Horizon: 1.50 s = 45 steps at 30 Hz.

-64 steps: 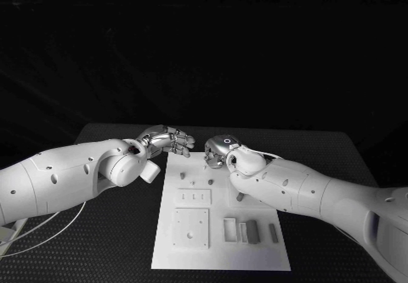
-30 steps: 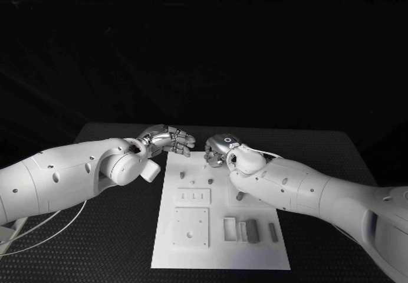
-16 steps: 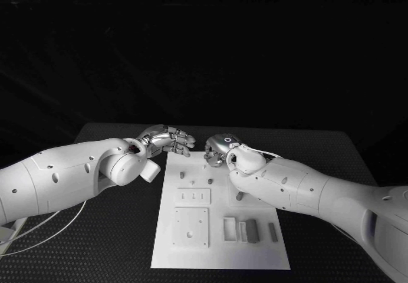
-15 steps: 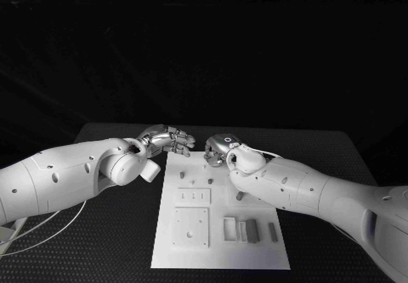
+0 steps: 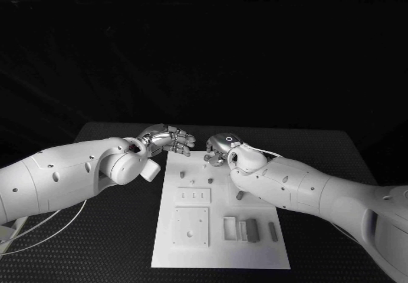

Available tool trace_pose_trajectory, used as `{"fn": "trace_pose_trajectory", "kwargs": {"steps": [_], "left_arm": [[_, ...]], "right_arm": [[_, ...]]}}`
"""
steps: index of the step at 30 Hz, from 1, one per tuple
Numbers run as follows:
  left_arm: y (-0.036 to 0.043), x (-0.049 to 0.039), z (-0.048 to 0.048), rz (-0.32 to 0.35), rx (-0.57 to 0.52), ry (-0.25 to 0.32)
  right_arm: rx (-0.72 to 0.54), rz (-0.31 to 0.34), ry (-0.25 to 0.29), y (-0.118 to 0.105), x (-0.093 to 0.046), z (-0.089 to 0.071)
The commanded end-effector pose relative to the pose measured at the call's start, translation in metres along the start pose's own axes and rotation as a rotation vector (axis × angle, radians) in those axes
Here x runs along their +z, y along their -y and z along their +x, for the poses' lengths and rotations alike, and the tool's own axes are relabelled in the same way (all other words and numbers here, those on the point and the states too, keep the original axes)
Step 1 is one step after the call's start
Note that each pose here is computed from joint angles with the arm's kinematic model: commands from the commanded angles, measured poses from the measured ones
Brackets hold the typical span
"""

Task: Assemble the parts on the task board

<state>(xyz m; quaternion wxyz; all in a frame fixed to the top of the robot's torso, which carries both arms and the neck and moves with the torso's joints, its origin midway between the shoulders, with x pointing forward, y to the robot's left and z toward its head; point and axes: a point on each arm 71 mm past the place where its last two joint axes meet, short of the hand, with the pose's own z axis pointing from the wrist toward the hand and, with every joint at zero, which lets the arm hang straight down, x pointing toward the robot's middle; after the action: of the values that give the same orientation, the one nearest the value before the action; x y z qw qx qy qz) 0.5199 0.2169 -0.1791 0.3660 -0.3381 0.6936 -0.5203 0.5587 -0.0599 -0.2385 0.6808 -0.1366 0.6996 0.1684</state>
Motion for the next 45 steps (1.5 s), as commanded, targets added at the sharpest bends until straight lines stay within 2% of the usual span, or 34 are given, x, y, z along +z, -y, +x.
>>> {"fn": "trace_pose_trajectory", "kwargs": {"steps": [1,9,14,16,20,25,32,37,42,45], "left_arm": [[0.0019,0.0005,0.0018,0.01,0.0,-0.016],[0.0017,0.0004,0.0011,0.011,0.001,-0.015],[-0.0008,-0.0025,-0.0087,0.003,-0.01,0.011],[-0.0019,-0.005,-0.0134,0.002,-0.012,0.025],[-0.0034,-0.0073,-0.02,-0.002,-0.01,0.046],[-0.0051,-0.008,-0.0268,-0.006,-0.004,0.066],[-0.0064,-0.0075,-0.031,-0.006,0.01,0.072],[-0.007,-0.008,-0.0313,-0.006,0.014,0.067],[-0.0079,-0.0095,-0.0332,-0.008,0.022,0.069],[-0.0084,-0.0105,-0.0348,-0.009,0.029,0.072]], "right_arm": [[0.003,0.003,-0.011,0.001,0.0,0.001],[0.044,0.013,0.002,0.005,-0.003,-0.002],[0.12,0.025,-0.02,0.01,-0.004,-0.017],[0.191,0.043,-0.034,0.013,-0.003,-0.027],[0.396,0.112,-0.128,0.029,0.001,-0.041],[0.544,0.093,-0.179,0.048,-0.001,-0.057],[0.665,0.065,-0.181,0.074,-0.006,-0.071],[0.639,0.048,-0.159,0.091,-0.012,-0.073],[0.348,-0.014,-0.118,0.104,-0.017,-0.076],[0.24,-0.026,-0.115,0.109,-0.02,-0.074]]}}
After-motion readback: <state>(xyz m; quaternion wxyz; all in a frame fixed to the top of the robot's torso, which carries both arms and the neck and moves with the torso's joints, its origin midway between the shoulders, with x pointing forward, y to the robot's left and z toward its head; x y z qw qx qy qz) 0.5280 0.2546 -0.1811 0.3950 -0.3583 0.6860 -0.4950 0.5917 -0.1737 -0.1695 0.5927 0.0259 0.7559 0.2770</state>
